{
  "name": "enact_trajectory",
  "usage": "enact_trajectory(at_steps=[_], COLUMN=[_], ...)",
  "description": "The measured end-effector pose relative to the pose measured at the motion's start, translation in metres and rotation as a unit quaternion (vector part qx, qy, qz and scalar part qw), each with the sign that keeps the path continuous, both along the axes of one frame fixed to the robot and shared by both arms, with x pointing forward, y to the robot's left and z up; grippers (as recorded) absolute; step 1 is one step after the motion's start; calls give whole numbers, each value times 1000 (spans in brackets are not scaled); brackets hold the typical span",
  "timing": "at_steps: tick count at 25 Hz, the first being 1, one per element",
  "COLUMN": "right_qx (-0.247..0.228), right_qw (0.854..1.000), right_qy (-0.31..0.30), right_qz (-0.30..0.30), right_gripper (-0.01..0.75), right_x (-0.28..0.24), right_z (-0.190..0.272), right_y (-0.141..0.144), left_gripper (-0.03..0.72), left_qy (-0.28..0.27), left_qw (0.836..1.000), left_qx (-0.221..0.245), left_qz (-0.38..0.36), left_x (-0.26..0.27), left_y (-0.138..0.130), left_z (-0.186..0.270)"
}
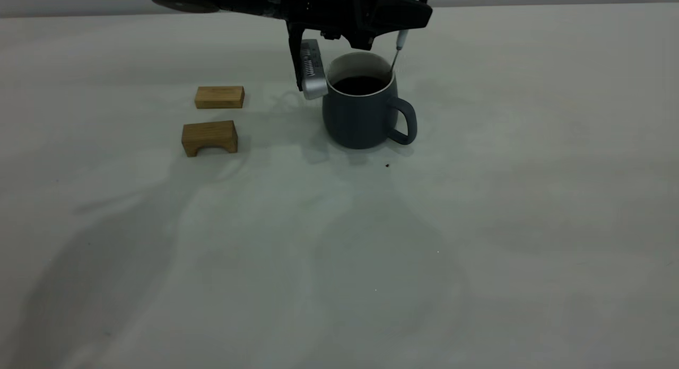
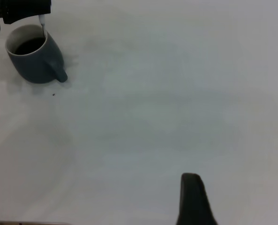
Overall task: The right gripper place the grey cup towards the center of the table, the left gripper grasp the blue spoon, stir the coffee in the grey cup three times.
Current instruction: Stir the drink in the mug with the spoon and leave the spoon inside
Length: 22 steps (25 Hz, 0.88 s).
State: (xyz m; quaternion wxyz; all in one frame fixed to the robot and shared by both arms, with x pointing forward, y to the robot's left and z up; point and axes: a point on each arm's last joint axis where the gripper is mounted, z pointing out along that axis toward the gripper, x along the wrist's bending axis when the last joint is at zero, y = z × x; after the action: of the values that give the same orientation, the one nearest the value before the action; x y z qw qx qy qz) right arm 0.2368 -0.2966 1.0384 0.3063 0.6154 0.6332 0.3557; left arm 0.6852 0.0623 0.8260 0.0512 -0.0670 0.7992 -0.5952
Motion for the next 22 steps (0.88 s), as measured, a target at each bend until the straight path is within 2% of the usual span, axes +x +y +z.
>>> enact_trajectory(at_steps=[6,9,12,16,22], right_qx=[0,0,0,0,0], right_qw=[1000,1000,1000,1000,1000], right_qy=[0,0,0,0,0], right_qz=[0,0,0,0,0], right_gripper=[535,535,535,535,535], right_x=[0,0,0,0,0], right_z=[0,0,0,0,0], right_y=[0,0,0,0,0], left_gripper=[163,163,163,163,162], left_qy=[16,42,45,26,0], left_qw=[999,999,999,999,999], left_qx=[12,23,26,10,15], left_qz=[-29,-17,9,43,29], left_x=[0,5,12,18,10], left_y=[18,35,44,42,21], left_z=[-3,-6,-6,-5,-17])
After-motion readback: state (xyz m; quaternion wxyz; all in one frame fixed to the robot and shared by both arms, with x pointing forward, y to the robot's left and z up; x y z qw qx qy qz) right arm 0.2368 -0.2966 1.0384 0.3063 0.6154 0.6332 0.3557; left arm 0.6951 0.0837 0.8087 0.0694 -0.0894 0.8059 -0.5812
